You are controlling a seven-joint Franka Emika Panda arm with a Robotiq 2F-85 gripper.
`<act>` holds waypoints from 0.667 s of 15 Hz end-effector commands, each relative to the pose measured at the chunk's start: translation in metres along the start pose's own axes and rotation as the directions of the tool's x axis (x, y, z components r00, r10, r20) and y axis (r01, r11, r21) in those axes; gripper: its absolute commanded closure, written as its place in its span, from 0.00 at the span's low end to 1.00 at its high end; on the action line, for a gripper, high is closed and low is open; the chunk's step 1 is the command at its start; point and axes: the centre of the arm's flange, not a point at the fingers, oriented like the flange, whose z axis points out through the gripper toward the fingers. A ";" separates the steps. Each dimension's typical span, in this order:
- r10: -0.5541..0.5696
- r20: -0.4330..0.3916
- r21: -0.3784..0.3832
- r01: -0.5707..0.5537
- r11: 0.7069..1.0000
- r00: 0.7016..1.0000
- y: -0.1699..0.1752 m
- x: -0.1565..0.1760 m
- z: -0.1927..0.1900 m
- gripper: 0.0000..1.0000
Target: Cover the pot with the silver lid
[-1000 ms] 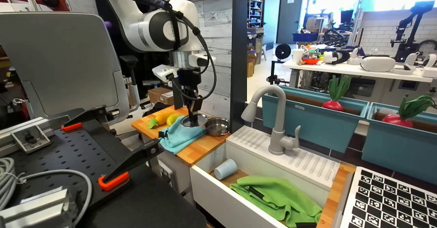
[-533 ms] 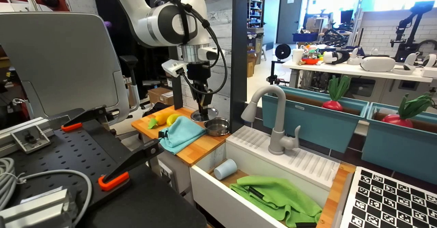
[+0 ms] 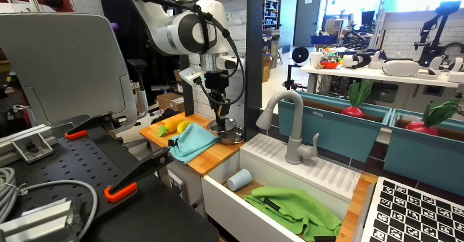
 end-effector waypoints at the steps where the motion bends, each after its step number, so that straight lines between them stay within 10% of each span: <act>1: 0.028 0.034 -0.009 -0.028 1.000 0.999 -0.009 0.022 0.015 0.95; 10: 0.119 0.027 -0.017 -0.118 0.993 0.993 -0.018 0.030 0.027 0.95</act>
